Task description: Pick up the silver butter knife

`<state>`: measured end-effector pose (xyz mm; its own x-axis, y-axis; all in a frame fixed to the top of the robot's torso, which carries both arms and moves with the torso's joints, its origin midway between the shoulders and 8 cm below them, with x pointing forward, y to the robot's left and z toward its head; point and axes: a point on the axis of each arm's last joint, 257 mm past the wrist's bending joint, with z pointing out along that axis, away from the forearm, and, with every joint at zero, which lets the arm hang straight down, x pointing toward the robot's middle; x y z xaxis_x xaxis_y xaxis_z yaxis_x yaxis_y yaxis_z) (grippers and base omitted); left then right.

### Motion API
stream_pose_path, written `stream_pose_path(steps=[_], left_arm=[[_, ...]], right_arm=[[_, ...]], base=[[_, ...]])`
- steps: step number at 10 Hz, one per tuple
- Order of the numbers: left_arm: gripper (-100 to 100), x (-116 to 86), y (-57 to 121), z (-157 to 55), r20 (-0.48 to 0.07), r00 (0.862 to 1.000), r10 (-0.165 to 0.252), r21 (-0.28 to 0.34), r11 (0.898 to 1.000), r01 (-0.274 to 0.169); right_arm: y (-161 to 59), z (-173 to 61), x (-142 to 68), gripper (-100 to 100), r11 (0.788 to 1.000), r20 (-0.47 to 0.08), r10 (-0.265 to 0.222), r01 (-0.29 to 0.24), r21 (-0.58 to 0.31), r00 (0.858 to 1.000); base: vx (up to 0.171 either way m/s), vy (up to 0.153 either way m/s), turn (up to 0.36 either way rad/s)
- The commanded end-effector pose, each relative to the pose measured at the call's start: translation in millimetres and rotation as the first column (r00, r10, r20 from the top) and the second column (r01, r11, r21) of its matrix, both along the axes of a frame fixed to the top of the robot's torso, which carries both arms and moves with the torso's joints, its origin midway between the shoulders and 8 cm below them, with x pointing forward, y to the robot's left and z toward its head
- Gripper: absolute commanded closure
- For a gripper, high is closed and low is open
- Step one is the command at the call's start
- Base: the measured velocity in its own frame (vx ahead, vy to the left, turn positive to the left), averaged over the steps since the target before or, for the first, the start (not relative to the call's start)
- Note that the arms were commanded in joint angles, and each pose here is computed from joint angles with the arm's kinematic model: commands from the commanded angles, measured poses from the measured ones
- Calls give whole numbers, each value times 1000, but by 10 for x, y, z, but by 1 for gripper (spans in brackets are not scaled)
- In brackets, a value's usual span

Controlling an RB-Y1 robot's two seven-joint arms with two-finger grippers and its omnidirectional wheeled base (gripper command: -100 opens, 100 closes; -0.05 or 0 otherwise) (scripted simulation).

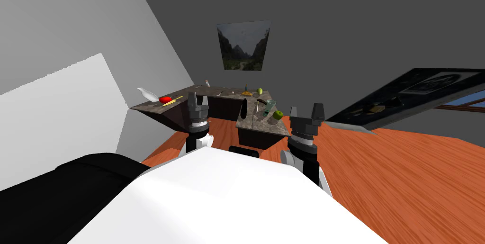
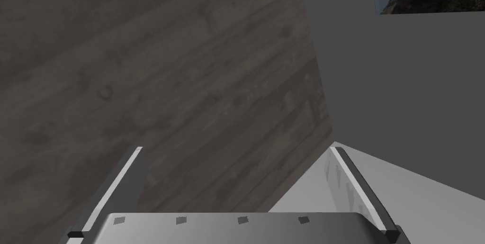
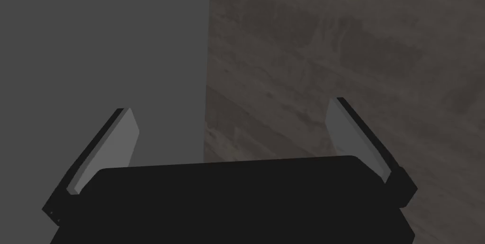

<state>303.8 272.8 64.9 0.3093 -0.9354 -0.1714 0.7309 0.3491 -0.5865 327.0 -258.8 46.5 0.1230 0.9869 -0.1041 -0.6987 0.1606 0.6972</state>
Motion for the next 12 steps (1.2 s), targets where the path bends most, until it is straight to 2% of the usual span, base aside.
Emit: stream_pose_path(steps=[1, 6, 8, 10, 11, 12], left_arm=[[0, 0, 0, 0, 0, 1000, 0, 0, 1000, 0], [0, 0, 0, 0, 0, 1000, 0, 0, 1000, 0], [0, 0, 0, 0, 0, 1000, 0, 0, 1000, 0], [0, 0, 0, 0, 0, 1000, 0, 0, 1000, 0], [0, 0, 0, 0, 0, 1000, 0, 0, 1000, 0], [0, 0, 0, 0, 0, 1000, 0, 0, 1000, 0]], right_arm=[[19, -69, 44, -100, 999, -25, 9, -10, -32, 1000], [32, -389, 225, -100, 989, -133, 22, -41, -139, 991], [10, -578, 319, -100, 980, -194, 18, -56, -193, 981], [-38, -801, 420, -100, 967, -262, 6, -72, -246, 965], [-32, -803, 420, -100, 965, -263, 7, -76, -252, 965], [-64, -928, 470, -100, 955, -300, -2, -87, -283, 954]], base=[[-33, 22, 14], [-88, 54, 19], [-103, 90, 36], [-97, 96, 60], [-62, 59, 13], [-51, 46, 48]])
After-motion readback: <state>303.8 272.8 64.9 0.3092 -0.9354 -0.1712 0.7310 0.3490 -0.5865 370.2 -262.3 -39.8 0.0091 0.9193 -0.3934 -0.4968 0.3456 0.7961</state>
